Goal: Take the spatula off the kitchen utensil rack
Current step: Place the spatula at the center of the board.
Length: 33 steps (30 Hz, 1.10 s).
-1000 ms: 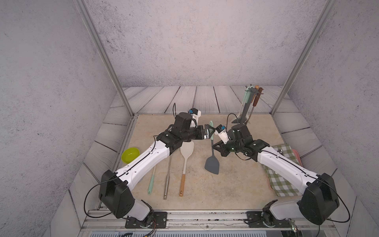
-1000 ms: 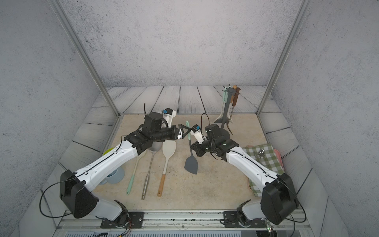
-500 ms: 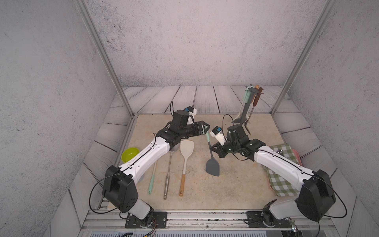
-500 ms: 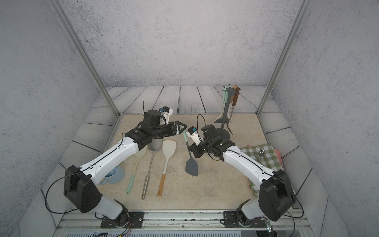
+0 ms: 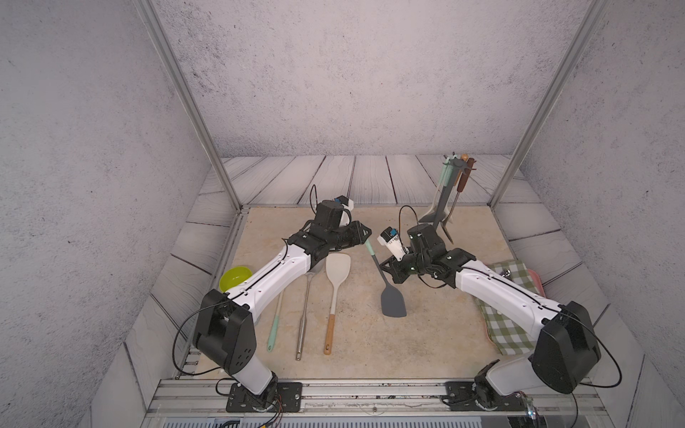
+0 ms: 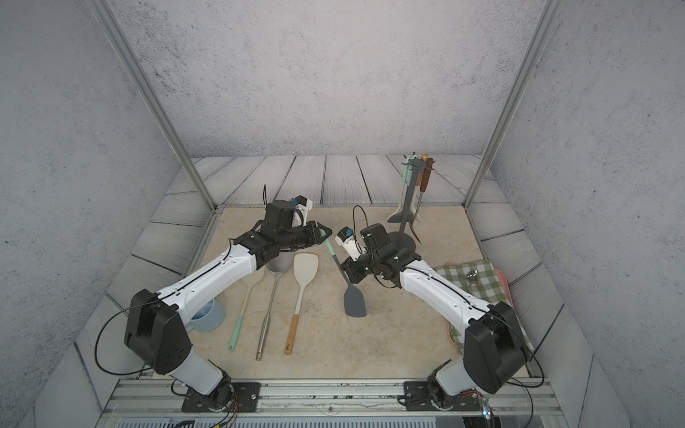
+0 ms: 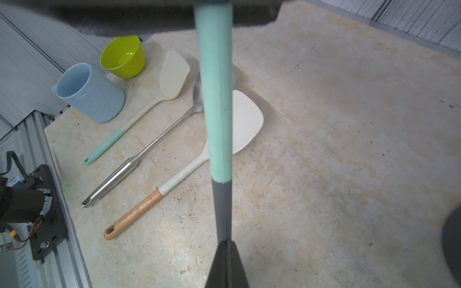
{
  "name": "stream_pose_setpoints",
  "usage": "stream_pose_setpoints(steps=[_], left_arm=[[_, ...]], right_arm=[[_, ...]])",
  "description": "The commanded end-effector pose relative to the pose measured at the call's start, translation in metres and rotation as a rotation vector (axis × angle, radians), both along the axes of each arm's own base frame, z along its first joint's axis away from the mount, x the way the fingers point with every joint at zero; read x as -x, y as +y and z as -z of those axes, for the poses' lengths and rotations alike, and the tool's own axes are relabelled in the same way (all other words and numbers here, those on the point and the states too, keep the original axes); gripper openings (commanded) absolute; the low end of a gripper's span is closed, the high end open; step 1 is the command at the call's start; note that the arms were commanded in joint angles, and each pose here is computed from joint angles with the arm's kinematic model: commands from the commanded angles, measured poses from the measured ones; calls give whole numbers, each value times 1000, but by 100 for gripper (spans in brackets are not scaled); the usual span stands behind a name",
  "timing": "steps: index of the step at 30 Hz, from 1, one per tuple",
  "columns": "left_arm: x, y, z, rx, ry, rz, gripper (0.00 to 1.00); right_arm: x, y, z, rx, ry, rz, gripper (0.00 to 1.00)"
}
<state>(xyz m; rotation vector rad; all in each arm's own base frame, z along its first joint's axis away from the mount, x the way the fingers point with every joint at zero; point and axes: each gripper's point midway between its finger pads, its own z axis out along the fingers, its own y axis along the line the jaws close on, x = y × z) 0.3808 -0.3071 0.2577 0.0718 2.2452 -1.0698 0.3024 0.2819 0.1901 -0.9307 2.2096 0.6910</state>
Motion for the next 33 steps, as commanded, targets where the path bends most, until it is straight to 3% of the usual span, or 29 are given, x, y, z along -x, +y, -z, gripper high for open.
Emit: stream_pose_setpoints(steps=[1,5,10,15,20,24,29,33], left_arm=[[3,-5,-18,79,-17,-24,0],[-6,14,-14,150,13,-126,0],[-18,42,-9,321,77,-279,0],[-27,55,-9,540,139,-382,0],[-29,57,-6,715,201,-414,0],[-28,56,2,791,255,-419,0],[-27,57,12,863,297,-429,0],[-24,59,19,878,315,-441,0]], right_arm=[[-7,-3,-15,-16,-28,68,17],[1,-11,-34,-81,-15,134,47],[12,-18,-54,-201,55,243,65],[8,-24,-61,-335,154,402,72],[1,-18,-53,-442,200,461,77],[-9,-16,-44,-521,225,525,81],[-28,-28,-35,-569,225,699,97],[-40,-27,-38,-612,191,768,99]])
